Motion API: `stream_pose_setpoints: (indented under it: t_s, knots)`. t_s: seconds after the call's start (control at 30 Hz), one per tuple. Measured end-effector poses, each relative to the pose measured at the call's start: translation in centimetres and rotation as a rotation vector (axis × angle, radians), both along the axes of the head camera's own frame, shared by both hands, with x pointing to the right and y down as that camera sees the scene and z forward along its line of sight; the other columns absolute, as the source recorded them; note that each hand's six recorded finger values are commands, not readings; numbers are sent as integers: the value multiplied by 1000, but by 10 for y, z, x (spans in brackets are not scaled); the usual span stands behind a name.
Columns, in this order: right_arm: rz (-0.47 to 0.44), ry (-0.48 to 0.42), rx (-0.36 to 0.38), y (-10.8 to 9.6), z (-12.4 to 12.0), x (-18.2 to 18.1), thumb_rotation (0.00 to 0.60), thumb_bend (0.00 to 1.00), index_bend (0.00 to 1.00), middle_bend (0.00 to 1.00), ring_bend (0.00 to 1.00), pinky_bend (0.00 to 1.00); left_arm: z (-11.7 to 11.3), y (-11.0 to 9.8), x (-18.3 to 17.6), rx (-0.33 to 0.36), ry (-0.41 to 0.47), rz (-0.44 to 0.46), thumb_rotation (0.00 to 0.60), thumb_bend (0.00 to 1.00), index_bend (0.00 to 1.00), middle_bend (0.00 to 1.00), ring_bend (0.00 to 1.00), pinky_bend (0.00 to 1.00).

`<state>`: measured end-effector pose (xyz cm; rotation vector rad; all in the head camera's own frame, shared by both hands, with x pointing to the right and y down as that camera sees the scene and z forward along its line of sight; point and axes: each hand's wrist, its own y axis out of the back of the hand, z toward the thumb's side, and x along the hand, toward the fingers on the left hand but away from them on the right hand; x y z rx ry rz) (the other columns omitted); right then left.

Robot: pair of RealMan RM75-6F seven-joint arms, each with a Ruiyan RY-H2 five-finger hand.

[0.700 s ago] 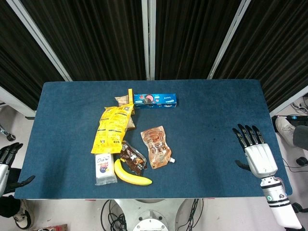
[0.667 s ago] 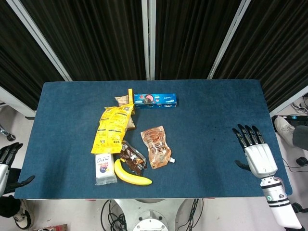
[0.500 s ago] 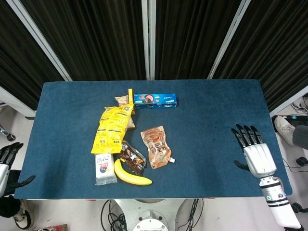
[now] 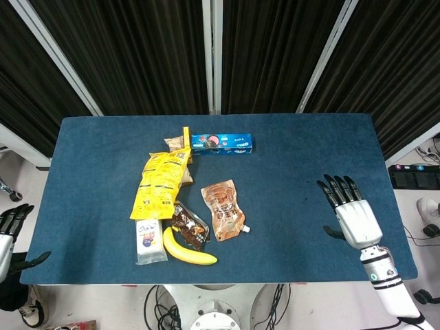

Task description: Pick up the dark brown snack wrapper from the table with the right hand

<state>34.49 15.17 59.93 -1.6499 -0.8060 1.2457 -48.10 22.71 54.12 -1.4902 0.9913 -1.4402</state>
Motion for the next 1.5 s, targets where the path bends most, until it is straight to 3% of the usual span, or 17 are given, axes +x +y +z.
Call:
stream_pose_setpoints:
  t_s: [0.3, 0.5, 0.7, 0.97, 1.17, 1.37, 1.5]
  knots:
    - [-131, -40, -14, -46, 14, -87, 600, 0, 0, 0, 0, 0, -1, 3, -3, 4, 1, -13, 454, 0, 123, 109, 119, 242]
    - [-176, -129, -97, -56, 28, -159, 600, 0, 0, 0, 0, 0, -2, 8, -9, 2, -4, -30, 456, 0, 123, 108, 119, 242]
    - [-200, -245, -229, -35, 40, -229, 600, 0, 0, 0, 0, 0, -3, 11, -13, 4, -4, -42, 455, 0, 122, 109, 119, 242]
    - [-114, -412, -401, 1, 63, -288, 600, 0, 0, 0, 0, 0, -3, 14, -17, 4, 1, -44, 456, 0, 122, 109, 119, 242]
    - [11, -532, -459, 16, 89, -317, 600, 0, 0, 0, 0, 0, -5, 16, -20, 5, 5, -49, 452, 0, 123, 109, 119, 242]
    - [120, -559, -452, 22, 114, -320, 600, 0, 0, 0, 0, 0, -4, 19, -25, -2, 6, -56, 454, 0, 122, 109, 119, 242]
    - [150, -567, -488, 28, 124, -320, 600, 0, 0, 0, 0, 0, -3, 20, -25, -2, 9, -56, 455, 0, 122, 108, 119, 242]
